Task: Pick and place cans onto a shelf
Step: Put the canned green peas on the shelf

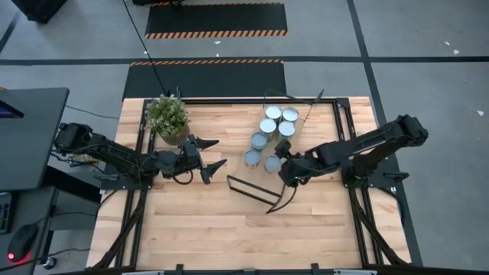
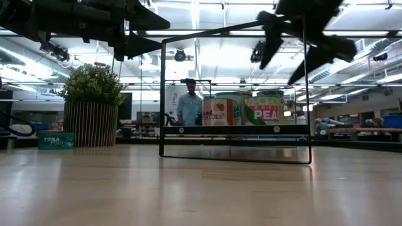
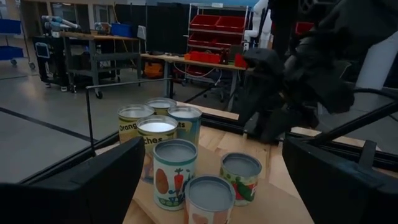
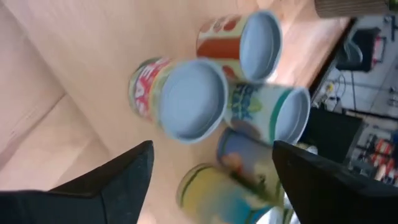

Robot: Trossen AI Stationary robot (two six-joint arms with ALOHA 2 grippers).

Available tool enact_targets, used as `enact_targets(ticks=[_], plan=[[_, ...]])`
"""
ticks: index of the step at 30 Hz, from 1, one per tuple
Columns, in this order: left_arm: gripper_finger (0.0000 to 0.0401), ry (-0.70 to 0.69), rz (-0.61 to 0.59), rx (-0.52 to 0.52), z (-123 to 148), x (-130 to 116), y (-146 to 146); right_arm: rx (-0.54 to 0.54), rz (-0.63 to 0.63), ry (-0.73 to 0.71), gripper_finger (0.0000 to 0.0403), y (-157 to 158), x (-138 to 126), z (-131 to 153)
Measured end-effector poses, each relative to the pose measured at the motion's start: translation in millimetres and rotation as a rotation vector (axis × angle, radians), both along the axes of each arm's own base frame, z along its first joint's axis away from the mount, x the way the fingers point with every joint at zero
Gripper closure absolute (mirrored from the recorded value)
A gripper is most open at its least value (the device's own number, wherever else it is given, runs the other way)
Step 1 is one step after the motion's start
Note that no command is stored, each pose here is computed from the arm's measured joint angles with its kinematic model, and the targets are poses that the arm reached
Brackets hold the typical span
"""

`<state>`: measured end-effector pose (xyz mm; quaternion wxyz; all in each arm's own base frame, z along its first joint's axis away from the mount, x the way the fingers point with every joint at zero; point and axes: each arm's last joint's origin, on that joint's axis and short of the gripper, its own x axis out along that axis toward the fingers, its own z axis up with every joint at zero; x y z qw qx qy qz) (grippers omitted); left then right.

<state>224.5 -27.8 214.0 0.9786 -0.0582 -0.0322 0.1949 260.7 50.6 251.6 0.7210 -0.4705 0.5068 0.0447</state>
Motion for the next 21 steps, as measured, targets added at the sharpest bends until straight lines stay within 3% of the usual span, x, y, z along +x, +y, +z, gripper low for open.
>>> enact_targets(ticks=[8, 16, 21], plan=[[0.0014, -0.006, 0.001, -0.013, 0.0, 0.0, 0.4, 0.081, -0.072, -0.146, 0.0109, -2.7, -35.0, -25.5], [0.0014, 0.012, 0.001, -0.015, -1.8, 0.1, 0.3, 0.239, -0.058, -0.4, 0.0132, -3.1, -39.3, -40.9], [0.0014, 0.015, 0.002, -0.015, -2.1, 0.1, 0.3, 0.298, -0.149, -0.485, 0.014, -9.6, -39.7, -57.5]])
